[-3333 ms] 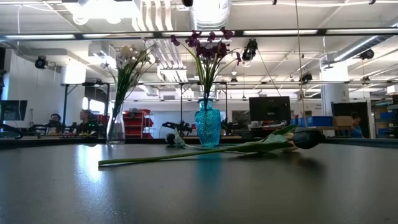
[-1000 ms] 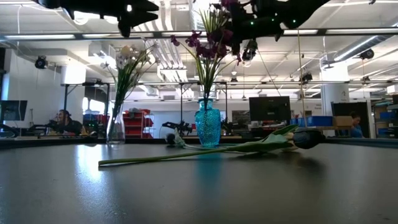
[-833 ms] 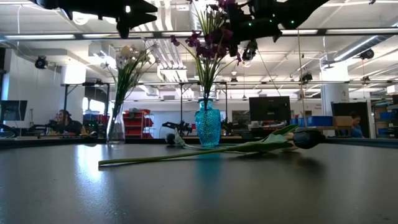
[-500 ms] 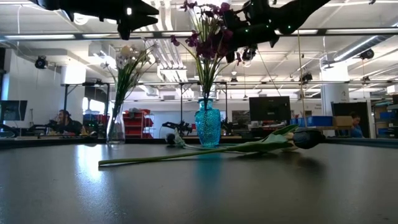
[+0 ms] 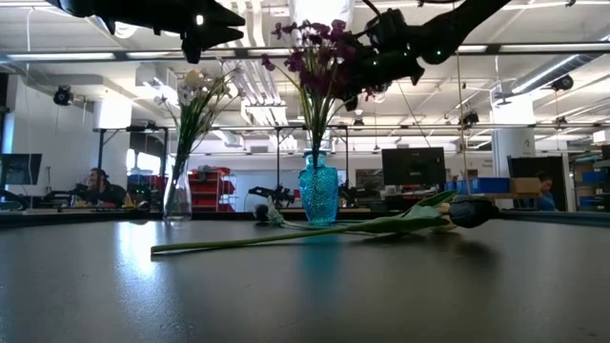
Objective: Sort flowers into vase by color
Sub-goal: Put the violet flowers into the blue vase, then put the right black flower into the blue vase
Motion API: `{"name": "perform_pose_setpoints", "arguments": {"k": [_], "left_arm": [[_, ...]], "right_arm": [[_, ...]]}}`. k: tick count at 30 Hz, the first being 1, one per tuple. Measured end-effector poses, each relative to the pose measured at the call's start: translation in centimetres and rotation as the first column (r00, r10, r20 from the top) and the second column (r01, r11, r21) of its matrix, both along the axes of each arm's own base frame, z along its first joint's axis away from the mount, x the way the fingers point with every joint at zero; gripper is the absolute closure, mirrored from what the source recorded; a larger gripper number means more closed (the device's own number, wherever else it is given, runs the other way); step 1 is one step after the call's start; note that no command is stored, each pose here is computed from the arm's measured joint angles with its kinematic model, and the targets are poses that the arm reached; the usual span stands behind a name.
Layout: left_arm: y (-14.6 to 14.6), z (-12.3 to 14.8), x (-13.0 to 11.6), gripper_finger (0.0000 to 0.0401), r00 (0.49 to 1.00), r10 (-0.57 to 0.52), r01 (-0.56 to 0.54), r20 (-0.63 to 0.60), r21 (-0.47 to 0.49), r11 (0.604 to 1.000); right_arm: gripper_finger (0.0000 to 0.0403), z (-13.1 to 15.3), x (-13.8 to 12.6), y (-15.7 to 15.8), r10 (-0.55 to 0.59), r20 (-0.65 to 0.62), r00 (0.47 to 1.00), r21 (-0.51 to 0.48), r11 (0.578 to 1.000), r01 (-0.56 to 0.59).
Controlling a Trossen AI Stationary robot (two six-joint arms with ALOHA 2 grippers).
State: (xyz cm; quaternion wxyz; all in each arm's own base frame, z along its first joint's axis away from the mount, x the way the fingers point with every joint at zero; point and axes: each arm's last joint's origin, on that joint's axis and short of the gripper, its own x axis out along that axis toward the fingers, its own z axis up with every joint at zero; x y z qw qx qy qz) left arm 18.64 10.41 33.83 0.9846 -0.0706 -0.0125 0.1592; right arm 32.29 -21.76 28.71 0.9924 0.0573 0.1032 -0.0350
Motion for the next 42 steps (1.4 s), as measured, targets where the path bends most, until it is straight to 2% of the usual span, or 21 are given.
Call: {"name": "perform_pose_setpoints", "arguments": {"k": [5, 11, 16, 21, 31, 37, 42], "left_arm": [[0.0, 0.0, 0.0, 0.0269, 1.0, 0.0, 0.0, -0.001, -0.001, 1.0], [0.0, 0.0, 0.0, 0.0269, 1.0, 0.0, 0.0, -0.004, -0.002, 1.0], [0.0, 0.0, 0.0, 0.0269, 1.0, 0.0, 0.0, -0.004, -0.003, 1.0], [0.0, -0.1, 0.0, 0.0269, 1.0, 0.0, 0.0, -0.005, -0.003, 1.0], [0.2, -0.5, 0.4, 0.0269, 1.0, 0.0, 0.0, -0.023, -0.014, 1.0], [0.4, -0.7, 0.7, 0.0272, 0.999, -0.001, 0.0, -0.034, -0.02, 1.0], [0.4, -0.7, 0.6, 0.0282, 0.999, -0.001, 0.0, -0.035, -0.026, 1.0]], "right_arm": [[0.0365, -0.9, 0.2, -0.1, -0.001, -0.04, 0.999, 0.028, 1.0, 0.002], [0.0307, -1.0, 0.1, -0.1, 0.0, -0.051, 0.999, 0.036, 0.999, 0.002], [0.0256, -0.2, -0.3, 0.1, -0.004, -0.042, 0.999, 0.027, 1.0, 0.005], [0.0226, 1.0, -1.2, 0.3, -0.011, -0.03, 0.999, 0.006, 1.0, 0.011], [0.0213, 4.3, -3.8, 1.5, -0.041, -0.025, 0.999, -0.037, 0.999, 0.04], [0.0213, 7.0, -6.1, 2.9, -0.12, -0.014, 0.993, -0.102, 0.988, 0.118], [0.0221, 9.4, -8.7, 4.7, -0.195, -0.004, 0.981, -0.119, 0.974, 0.193]]}}
